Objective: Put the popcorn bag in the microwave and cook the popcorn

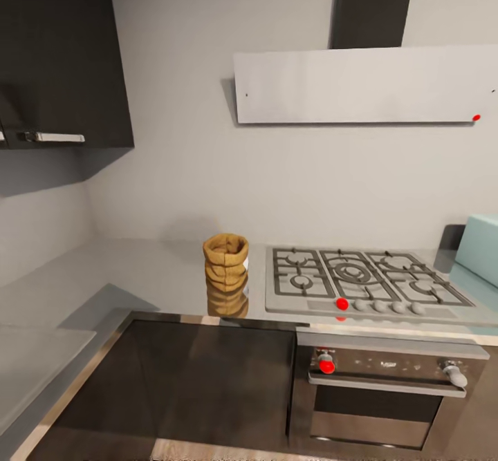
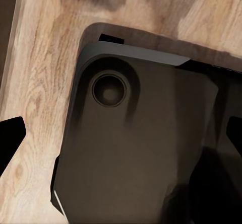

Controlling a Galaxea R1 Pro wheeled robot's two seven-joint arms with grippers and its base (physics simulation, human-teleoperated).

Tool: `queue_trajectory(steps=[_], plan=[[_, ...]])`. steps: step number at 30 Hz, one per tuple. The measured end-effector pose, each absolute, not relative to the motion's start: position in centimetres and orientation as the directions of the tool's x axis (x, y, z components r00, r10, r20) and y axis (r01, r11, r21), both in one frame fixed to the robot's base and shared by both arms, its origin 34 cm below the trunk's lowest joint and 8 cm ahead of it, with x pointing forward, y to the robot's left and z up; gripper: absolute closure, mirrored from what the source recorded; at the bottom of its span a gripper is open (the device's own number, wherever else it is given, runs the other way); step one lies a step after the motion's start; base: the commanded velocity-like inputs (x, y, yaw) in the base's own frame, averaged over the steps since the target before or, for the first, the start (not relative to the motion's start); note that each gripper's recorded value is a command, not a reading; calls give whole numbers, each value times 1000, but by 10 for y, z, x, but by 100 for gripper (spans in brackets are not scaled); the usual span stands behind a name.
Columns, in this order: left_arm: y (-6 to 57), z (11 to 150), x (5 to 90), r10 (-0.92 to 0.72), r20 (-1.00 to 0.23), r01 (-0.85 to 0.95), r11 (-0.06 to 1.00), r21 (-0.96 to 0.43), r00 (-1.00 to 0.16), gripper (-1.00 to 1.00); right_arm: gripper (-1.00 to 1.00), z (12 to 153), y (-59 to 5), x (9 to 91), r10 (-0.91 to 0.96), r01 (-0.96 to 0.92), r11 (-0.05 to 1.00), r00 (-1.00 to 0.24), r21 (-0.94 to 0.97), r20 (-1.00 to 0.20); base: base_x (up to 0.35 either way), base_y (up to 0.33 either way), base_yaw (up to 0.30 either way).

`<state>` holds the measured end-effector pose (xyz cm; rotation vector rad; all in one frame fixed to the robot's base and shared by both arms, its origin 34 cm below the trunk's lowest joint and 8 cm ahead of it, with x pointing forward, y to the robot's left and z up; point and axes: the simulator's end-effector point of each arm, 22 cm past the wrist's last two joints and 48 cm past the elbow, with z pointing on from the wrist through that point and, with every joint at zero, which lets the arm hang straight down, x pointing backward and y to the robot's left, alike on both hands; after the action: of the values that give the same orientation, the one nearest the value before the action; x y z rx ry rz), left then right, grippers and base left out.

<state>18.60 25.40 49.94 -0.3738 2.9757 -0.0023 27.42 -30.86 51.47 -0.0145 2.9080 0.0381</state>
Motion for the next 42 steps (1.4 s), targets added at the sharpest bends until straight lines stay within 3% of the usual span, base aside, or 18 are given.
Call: queue_trajectory(steps=[42], plan=[[254,497,160,-246,-76,-247,969,-3,-966,-100,-100,507,-310,250,-7,-11,1000,-986,24,-168,0,0,0]])
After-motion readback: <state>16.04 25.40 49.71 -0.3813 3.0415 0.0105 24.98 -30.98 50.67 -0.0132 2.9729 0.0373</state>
